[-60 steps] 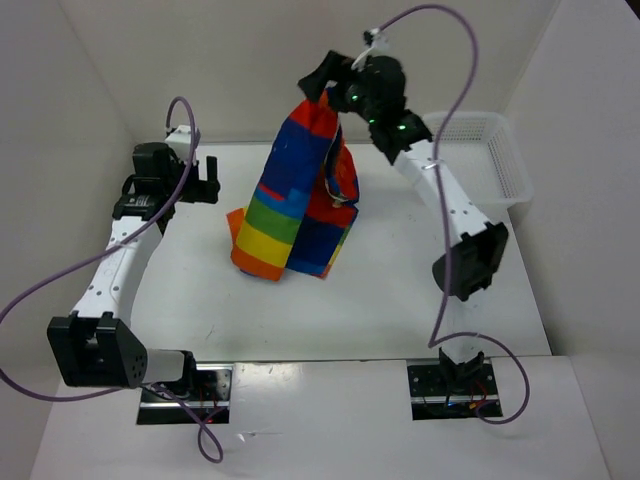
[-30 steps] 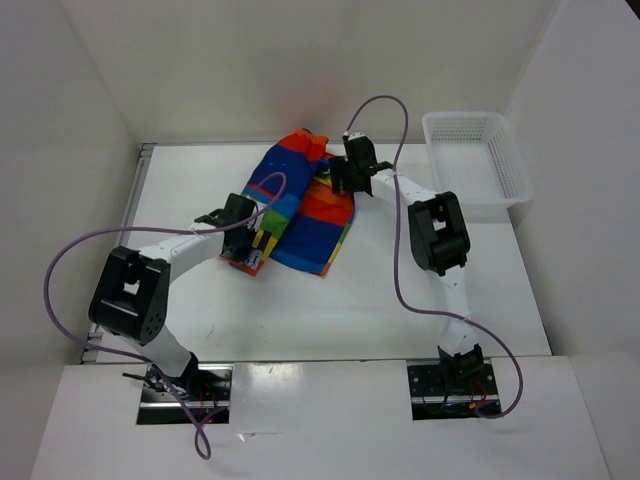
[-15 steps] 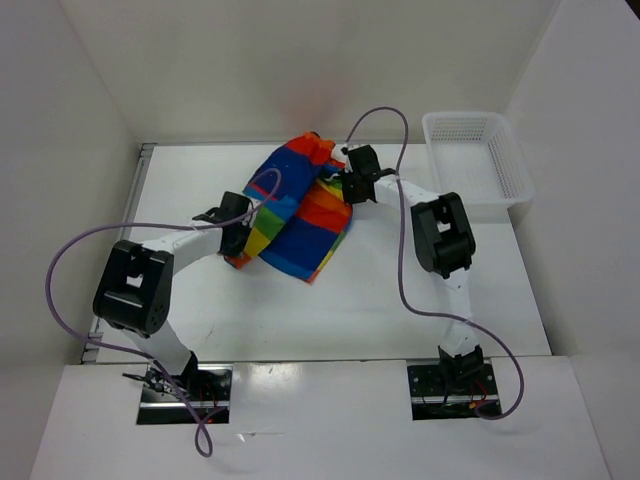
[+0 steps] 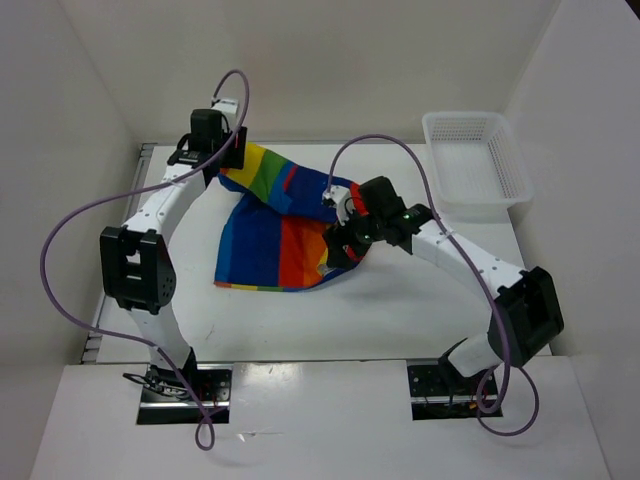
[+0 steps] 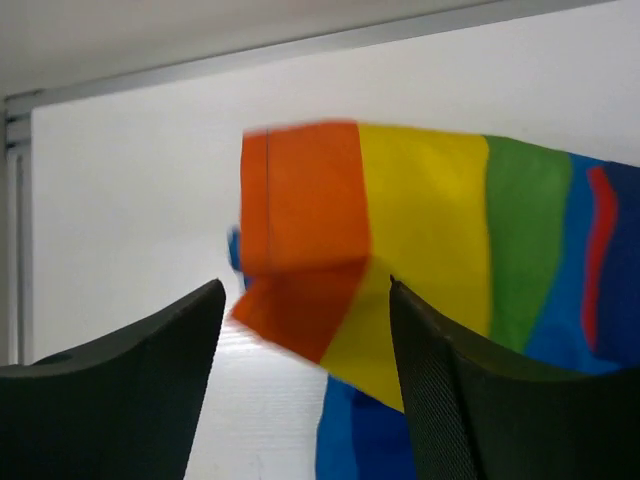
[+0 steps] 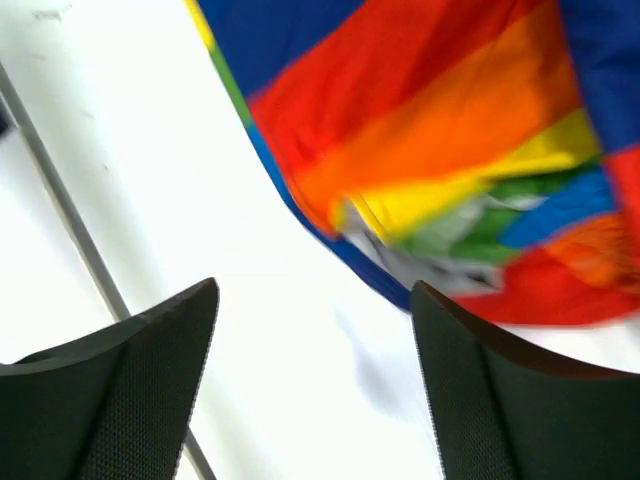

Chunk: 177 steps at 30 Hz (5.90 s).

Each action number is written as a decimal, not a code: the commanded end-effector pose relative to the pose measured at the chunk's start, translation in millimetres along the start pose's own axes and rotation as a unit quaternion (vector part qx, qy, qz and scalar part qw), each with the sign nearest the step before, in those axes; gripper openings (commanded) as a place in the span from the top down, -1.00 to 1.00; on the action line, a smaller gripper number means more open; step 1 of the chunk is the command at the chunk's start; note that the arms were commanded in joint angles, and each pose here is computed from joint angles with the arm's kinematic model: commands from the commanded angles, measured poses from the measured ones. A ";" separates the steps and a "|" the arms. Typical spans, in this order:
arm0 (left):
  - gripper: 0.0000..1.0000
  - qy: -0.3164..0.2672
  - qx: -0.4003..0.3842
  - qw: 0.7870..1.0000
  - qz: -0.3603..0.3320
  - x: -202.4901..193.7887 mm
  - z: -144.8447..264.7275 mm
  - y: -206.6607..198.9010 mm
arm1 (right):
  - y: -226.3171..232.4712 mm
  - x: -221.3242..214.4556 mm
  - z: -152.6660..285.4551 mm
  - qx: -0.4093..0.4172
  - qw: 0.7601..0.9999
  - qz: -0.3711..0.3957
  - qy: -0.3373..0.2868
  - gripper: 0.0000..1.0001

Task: Fold and stack the shorts
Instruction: Flatten the shorts out, then fold the shorts

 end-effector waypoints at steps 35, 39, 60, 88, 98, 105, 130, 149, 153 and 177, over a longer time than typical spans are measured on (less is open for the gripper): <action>-0.72 0.417 -0.164 0.893 -0.044 -254.8 72.2 -71.3 | -83.2 43.6 -50.4 -0.317 0.929 -0.167 -0.092 -0.37; -0.48 0.432 -0.159 0.887 -0.044 -263.9 62.6 -71.0 | -87.2 46.6 -54.0 -0.327 0.924 -0.171 -0.095 -0.35; 0.91 0.414 -0.183 0.890 -0.049 -249.9 71.3 -81.3 | -40.6 29.9 -21.2 -0.318 0.912 -0.248 -0.080 -0.15; 0.95 0.362 -0.154 0.919 -0.015 -208.2 63.5 -51.0 | -102.7 78.2 -66.1 -0.414 0.888 -0.142 -0.144 1.00; 1.00 0.005 0.046 0.997 0.054 51.9 105.7 108.9 | -107.3 261.6 99.5 -0.409 0.827 -0.068 -0.379 1.00; 1.00 -0.012 0.025 0.999 0.041 51.9 163.4 84.6 | -78.6 177.5 100.9 -0.334 0.898 -0.041 -0.284 1.00; 1.00 0.315 -0.074 0.946 -0.023 -145.7 215.6 2.3 | -48.7 -23.6 73.7 -0.191 0.979 0.065 0.016 1.00; 1.00 -0.163 0.269 0.945 0.087 22.8 365.8 108.6 | -0.8 90.2 157.8 -0.177 0.964 0.137 -0.140 1.00; 1.00 -0.218 0.220 0.947 0.083 31.5 398.4 102.2 | 4.0 66.3 159.2 -0.156 0.970 0.164 -0.093 1.00; 1.00 0.051 0.049 0.997 0.005 -80.3 224.4 32.5 | -10.9 -35.6 83.0 -0.049 0.982 -0.088 0.162 1.00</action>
Point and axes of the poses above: each gripper's point midway between its finger pads, its own z axis back along the fingers, its own y axis along the line the jaws close on, x = y × z, the point moved 7 cm from there along z, back along the fingers, and after that the axes turned 9 degrees about -z, right-handed, at the moved point
